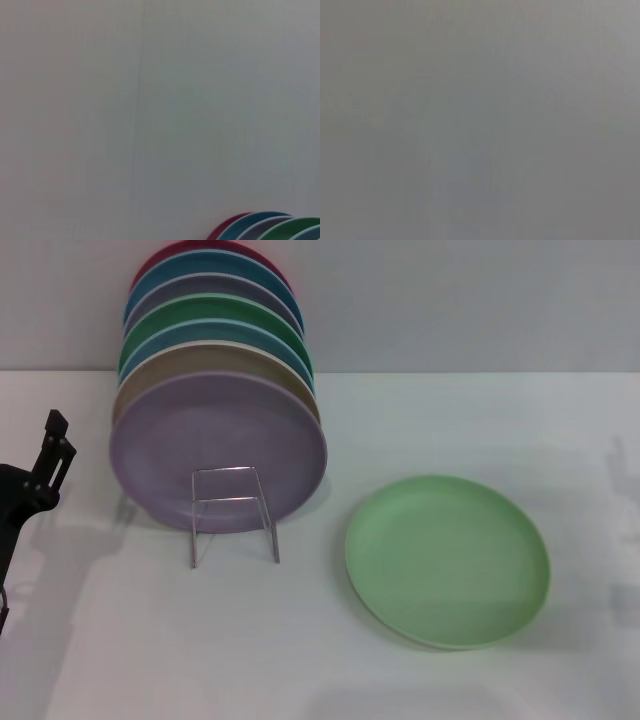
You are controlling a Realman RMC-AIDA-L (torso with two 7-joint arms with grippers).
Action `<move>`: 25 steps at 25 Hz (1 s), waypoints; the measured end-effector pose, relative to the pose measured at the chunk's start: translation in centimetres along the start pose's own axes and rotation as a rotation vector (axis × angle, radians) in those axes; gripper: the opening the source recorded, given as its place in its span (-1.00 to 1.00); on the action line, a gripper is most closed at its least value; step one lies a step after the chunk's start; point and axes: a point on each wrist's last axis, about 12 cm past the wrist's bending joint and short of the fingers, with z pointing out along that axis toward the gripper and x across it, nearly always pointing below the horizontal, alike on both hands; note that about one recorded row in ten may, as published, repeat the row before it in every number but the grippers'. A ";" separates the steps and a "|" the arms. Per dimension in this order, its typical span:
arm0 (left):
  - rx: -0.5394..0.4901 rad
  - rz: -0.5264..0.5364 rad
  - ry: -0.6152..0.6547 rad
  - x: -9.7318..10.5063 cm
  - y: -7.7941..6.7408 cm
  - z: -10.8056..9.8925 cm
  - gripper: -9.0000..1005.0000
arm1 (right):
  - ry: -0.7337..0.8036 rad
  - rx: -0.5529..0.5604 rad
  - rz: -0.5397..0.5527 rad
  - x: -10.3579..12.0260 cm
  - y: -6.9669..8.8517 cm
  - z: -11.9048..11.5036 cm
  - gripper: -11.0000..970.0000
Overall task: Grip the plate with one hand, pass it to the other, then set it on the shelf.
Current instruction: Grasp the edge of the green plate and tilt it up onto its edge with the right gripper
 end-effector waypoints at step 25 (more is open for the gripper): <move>-0.033 -0.004 -0.011 -0.2 0.9 -1.3 0.57 | 0.199 -0.004 0.011 -2.4 6.6 3.7 0.26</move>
